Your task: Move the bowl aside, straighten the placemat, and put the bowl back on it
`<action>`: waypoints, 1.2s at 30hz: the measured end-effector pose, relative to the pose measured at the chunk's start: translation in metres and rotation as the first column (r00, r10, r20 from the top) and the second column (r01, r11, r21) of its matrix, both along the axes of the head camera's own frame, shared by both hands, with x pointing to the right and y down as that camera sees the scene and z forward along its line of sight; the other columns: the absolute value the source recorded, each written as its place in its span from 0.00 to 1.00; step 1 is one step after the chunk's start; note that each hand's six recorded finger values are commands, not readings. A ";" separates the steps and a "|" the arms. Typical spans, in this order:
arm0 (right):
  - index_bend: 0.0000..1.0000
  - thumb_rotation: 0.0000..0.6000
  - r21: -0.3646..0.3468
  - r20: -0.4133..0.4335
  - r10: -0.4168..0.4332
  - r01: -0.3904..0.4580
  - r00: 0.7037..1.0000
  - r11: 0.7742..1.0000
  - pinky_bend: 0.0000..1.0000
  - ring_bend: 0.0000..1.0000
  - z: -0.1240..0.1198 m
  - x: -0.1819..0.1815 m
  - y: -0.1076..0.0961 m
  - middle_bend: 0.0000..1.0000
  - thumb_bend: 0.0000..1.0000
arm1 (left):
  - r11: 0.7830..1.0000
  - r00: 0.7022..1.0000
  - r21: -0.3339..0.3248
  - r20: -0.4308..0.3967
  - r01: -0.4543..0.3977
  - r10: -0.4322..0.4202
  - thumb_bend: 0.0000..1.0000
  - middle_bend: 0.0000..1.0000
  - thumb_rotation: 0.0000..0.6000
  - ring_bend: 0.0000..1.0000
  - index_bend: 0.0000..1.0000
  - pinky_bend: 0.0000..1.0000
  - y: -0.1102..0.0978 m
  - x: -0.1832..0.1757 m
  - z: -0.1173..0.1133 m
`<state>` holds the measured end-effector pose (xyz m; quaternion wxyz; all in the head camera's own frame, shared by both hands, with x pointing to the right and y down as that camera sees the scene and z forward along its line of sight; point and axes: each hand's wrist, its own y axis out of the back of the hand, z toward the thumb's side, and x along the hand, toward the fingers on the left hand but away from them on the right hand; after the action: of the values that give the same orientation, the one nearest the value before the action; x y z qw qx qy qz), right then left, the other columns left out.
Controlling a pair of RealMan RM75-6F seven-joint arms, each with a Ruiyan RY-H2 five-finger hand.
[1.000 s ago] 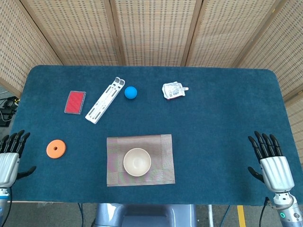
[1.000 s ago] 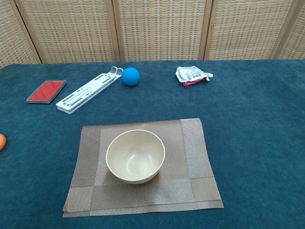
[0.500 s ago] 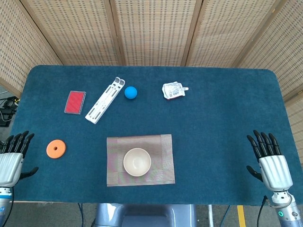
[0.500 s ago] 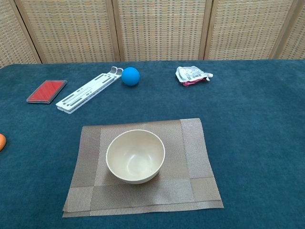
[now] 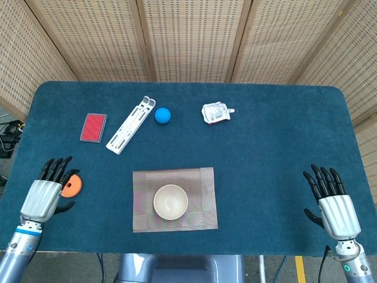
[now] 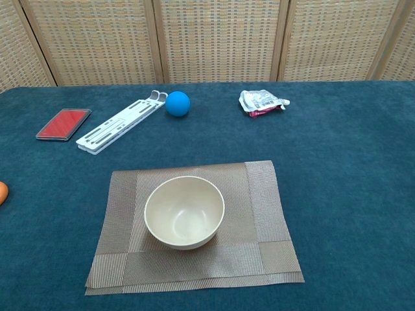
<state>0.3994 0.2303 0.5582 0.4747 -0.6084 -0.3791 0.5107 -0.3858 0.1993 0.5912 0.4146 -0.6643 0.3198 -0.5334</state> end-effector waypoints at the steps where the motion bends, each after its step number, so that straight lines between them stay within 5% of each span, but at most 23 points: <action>1: 0.16 1.00 0.001 0.002 0.001 -0.001 1.000 1.000 0.00 0.00 0.000 0.000 0.000 0.00 0.02 | 1.000 1.000 0.001 -0.009 -0.020 0.020 0.13 0.00 1.00 0.00 0.40 0.00 -0.002 0.008 0.002; 8: 0.16 1.00 0.006 0.014 0.024 -0.024 1.000 1.000 0.00 0.00 -0.004 0.006 -0.003 0.00 0.02 | 0.983 0.979 -0.021 -0.097 -0.180 0.177 0.14 0.00 1.00 0.00 0.48 0.00 -0.009 0.083 0.025; 18: 0.16 1.00 0.002 0.029 0.055 -0.055 0.998 0.999 0.00 0.00 -0.005 0.014 -0.007 0.00 0.02 | 0.932 0.922 -0.025 -0.160 -0.361 0.353 0.15 0.00 1.00 0.00 0.56 0.00 0.003 0.183 0.057; 36: 0.16 1.00 0.012 0.047 0.072 -0.072 0.996 0.997 0.00 0.00 -0.010 0.017 -0.009 0.00 0.02 | 0.909 0.908 -0.079 -0.135 -0.409 0.397 0.16 0.00 1.00 0.00 0.57 0.00 0.015 0.208 0.079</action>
<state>0.4167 0.2210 0.5479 0.4513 -0.6026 -0.4152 0.5107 -0.1775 0.2141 0.6698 0.4611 -0.7668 0.1705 -0.4127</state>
